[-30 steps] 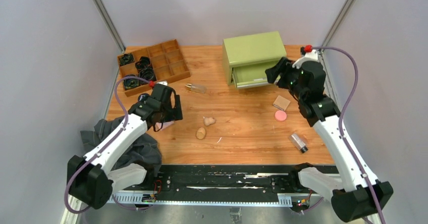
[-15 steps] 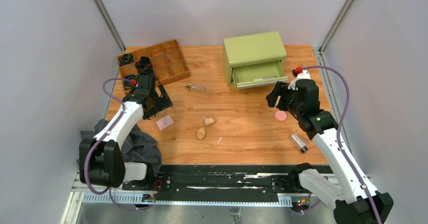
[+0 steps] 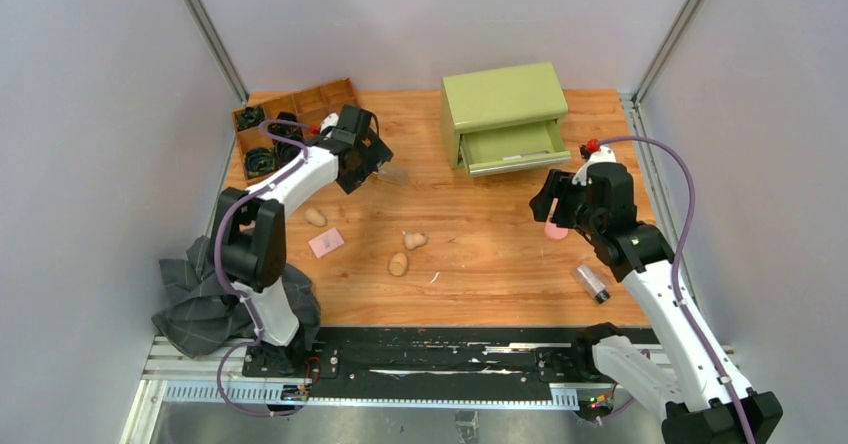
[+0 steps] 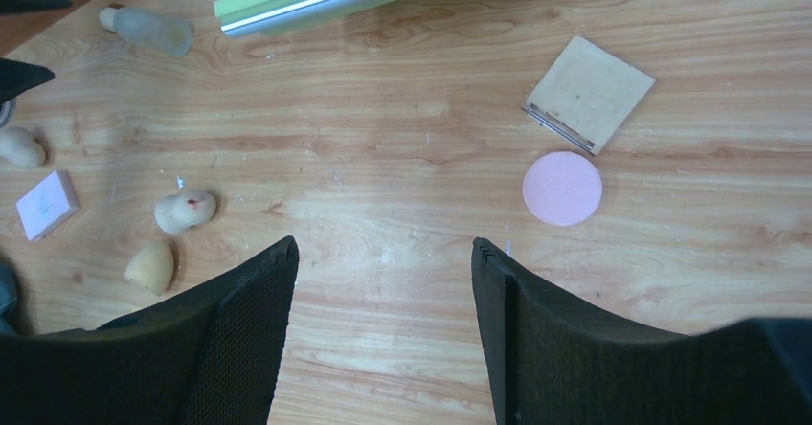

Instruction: Organize the makeup

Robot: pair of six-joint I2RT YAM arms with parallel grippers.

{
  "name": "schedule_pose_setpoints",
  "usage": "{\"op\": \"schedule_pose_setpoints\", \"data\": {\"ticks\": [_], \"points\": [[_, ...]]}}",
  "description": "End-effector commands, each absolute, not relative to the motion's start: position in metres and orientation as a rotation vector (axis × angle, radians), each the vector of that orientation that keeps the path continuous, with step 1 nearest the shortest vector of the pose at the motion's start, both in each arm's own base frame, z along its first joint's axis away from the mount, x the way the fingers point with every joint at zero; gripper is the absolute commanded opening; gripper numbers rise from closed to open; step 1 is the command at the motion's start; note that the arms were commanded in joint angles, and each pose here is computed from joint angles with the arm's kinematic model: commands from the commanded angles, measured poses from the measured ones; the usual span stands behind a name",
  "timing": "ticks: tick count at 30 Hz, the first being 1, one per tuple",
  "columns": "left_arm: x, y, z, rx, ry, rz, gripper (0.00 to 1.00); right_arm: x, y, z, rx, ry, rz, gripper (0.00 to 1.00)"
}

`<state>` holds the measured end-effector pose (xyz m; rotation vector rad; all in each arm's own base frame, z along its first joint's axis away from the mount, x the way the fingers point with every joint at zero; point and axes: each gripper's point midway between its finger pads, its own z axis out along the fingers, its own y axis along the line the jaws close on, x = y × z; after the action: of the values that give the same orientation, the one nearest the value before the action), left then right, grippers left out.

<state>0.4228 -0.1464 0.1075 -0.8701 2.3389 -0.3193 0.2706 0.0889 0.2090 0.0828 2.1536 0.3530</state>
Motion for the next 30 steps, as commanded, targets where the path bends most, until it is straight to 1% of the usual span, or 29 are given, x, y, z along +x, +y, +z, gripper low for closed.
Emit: {"op": "schedule_pose_setpoints", "data": {"ticks": [1, 4, 7, 11, 14, 18, 23, 25, 27, 29, 30], "points": [[0.445, -0.148, 0.1, -1.088, 2.252, -0.294, 0.99, 0.263, 0.081, 0.209, 0.077, 2.172, 0.31, 0.66], [0.449, -0.156, 0.085, -1.12, 2.266, -0.251, 1.0, 0.263, 0.082, 0.206, 0.074, 2.186, 0.314, 0.66], [0.451, -0.16, 0.07, -1.165, 2.244, -0.206, 0.95, 0.264, 0.087, 0.208, 0.066, 2.198, 0.337, 0.65], [0.455, -0.156, 0.049, -1.252, 2.215, -0.145, 0.85, 0.261, 0.091, 0.21, 0.056, 2.213, 0.363, 0.64], [0.455, -0.156, 0.037, -1.271, 2.237, -0.104, 0.78, 0.258, 0.087, 0.211, 0.062, 2.214, 0.341, 0.64], [0.45, -0.157, 0.03, -1.282, 2.257, -0.098, 0.61, 0.254, 0.081, 0.21, 0.078, 2.213, 0.312, 0.63], [0.447, -0.157, 0.043, -1.235, 2.26, -0.11, 0.46, 0.253, 0.078, 0.209, 0.091, 2.211, 0.297, 0.63], [0.445, -0.157, 0.057, -1.172, 2.255, -0.115, 0.44, 0.253, 0.075, 0.209, 0.106, 2.206, 0.287, 0.63], [0.447, -0.162, 0.075, -1.031, 2.247, -0.12, 0.43, 0.252, 0.071, 0.209, 0.135, 2.198, 0.264, 0.62], [0.447, -0.171, 0.094, -0.862, 2.253, -0.149, 0.38, 0.252, 0.062, 0.208, 0.184, 2.185, 0.223, 0.63], [0.447, -0.18, 0.102, -0.768, 2.257, -0.194, 0.37, 0.252, 0.058, 0.208, 0.208, 2.177, 0.202, 0.63]]}}
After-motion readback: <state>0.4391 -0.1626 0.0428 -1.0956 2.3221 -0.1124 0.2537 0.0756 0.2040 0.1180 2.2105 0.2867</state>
